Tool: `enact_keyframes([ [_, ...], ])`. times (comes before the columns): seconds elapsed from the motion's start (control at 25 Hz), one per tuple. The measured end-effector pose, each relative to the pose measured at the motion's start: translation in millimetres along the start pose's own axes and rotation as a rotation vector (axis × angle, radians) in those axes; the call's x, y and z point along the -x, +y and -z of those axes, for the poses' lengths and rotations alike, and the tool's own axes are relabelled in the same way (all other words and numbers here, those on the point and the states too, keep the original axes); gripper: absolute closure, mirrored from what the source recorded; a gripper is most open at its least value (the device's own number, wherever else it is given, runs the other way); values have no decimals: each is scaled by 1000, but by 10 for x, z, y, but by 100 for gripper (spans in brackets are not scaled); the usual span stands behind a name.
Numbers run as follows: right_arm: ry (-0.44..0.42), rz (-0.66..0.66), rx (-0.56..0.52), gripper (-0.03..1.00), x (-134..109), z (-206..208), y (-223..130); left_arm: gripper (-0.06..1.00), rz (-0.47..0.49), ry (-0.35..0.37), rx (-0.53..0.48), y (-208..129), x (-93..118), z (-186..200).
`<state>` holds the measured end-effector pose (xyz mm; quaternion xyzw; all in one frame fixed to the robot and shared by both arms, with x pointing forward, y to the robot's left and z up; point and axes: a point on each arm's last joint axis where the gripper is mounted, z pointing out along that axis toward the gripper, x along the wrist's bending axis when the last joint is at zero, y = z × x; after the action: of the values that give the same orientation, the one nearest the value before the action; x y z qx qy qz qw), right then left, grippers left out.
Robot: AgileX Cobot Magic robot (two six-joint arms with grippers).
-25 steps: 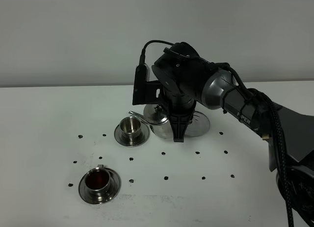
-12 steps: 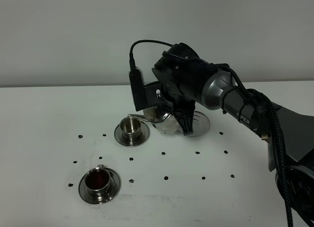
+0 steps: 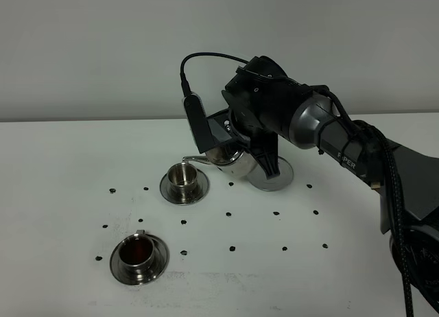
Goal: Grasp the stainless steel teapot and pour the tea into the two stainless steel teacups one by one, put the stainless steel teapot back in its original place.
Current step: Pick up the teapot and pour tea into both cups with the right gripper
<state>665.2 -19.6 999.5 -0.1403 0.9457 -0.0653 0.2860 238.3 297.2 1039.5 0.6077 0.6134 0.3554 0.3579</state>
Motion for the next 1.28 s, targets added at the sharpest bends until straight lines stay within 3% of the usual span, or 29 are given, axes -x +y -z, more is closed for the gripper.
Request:
enact_keyframes([
  [0.52,15,24,-12,78,-28,-191,-44,71,0,0,0,0,0,0],
  [1.28,-28,80,-78,78,8,-187,-87,71,0,0,0,0,0,0],
])
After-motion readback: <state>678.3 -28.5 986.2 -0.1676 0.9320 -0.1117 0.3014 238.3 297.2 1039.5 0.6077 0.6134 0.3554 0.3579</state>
